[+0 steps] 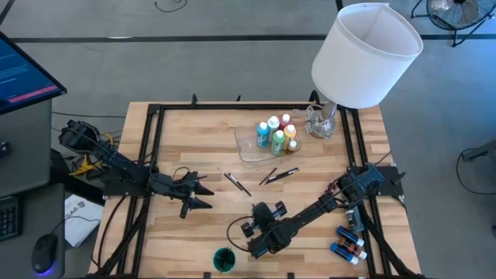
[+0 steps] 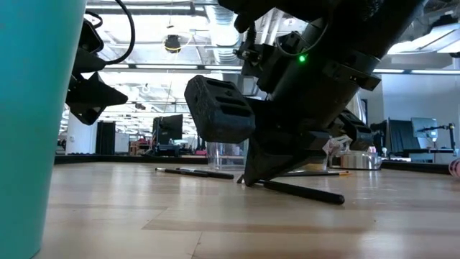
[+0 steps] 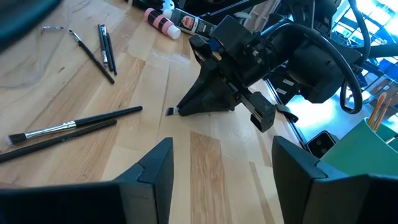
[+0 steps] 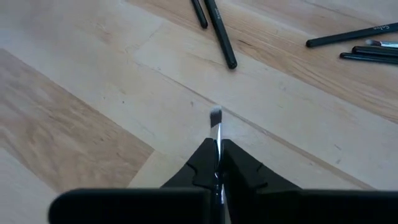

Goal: Pick & Place Paint Supplies
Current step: Put the silver paintbrush into the green cup

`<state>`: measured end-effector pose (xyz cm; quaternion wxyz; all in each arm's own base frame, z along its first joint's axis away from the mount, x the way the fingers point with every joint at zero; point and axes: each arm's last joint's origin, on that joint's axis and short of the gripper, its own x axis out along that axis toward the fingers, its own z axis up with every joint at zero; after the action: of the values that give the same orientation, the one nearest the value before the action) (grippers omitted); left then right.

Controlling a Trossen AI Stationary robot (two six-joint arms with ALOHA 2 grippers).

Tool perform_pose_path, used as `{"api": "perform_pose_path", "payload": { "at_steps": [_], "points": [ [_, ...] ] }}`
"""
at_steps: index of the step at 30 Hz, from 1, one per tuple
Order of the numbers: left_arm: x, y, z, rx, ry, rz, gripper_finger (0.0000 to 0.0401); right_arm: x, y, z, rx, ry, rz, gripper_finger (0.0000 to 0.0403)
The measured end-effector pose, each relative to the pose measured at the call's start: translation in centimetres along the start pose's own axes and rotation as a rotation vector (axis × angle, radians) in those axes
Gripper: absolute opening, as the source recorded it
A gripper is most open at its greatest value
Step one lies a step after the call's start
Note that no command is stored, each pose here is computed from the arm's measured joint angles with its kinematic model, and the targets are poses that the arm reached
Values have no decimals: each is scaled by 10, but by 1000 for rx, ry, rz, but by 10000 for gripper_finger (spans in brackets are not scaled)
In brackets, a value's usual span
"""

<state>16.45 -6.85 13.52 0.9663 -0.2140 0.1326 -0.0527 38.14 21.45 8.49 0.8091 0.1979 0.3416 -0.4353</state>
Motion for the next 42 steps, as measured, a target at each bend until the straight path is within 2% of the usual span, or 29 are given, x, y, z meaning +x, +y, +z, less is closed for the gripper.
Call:
{"api": "perform_pose_path", "payload": {
  "at_steps": [26,42],
  "points": [
    [0,0,0,0,-1,3,163,-22,-7,0,-4,-200,-5,0],
    [0,0,0,0,-3,5,163,-37,-6,2,5,-313,38,0]
  ]
}}
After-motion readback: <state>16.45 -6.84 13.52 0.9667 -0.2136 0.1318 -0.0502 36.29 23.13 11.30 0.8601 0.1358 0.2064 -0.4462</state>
